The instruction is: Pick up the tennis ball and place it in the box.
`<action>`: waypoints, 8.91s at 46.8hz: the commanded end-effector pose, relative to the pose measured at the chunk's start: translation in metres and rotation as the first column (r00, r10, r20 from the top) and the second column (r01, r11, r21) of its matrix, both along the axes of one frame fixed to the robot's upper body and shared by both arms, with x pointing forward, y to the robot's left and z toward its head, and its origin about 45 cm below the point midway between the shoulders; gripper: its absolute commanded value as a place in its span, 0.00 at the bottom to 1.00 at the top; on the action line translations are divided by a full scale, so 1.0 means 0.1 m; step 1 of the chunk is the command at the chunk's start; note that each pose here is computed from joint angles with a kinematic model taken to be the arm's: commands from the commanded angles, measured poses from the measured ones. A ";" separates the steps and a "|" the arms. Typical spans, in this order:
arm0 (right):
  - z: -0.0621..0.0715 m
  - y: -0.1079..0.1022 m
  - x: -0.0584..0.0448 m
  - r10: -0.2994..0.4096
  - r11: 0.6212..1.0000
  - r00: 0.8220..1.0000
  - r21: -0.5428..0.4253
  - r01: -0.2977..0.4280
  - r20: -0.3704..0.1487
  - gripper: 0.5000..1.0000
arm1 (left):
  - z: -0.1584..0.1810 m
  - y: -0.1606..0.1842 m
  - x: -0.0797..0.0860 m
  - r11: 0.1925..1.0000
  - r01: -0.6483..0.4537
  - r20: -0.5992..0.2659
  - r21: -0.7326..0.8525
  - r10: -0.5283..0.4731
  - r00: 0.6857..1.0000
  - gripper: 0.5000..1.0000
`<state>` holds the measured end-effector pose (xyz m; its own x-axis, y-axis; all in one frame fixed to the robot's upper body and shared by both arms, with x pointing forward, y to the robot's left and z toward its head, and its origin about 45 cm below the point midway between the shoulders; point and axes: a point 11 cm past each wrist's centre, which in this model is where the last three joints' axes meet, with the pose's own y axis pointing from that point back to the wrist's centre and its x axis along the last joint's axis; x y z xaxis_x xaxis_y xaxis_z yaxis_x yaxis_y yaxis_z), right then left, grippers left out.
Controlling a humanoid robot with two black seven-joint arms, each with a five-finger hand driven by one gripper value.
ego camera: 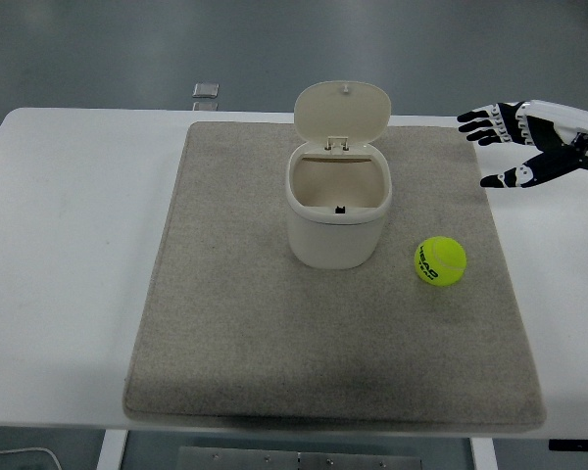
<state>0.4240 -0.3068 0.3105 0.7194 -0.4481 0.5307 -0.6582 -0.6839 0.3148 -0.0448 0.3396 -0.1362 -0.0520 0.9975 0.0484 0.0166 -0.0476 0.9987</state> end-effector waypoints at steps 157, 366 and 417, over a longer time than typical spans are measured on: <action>0.43 0.56 -0.31 0.280 0.959 0.904 -0.055 -0.277 0.323 0.00 | 0.00 0.00 0.00 1.000 0.000 0.000 0.000 0.000 1.000 0.98; -0.54 -0.07 0.43 -0.261 0.417 0.736 0.615 0.669 -0.624 0.83 | 0.00 0.00 0.00 1.000 0.000 0.000 0.000 0.000 1.000 0.98; -0.44 -0.04 0.47 -0.246 0.410 0.752 0.637 0.653 -0.612 0.83 | 0.00 0.00 0.00 1.000 -0.001 0.000 0.000 0.001 1.000 0.98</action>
<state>0.4716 -0.3109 0.2674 0.2989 -0.8269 -0.4763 -0.9116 -0.3951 0.1139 -0.0450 0.3394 -0.1362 -0.0537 0.9974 0.0481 0.0166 -0.0473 0.9987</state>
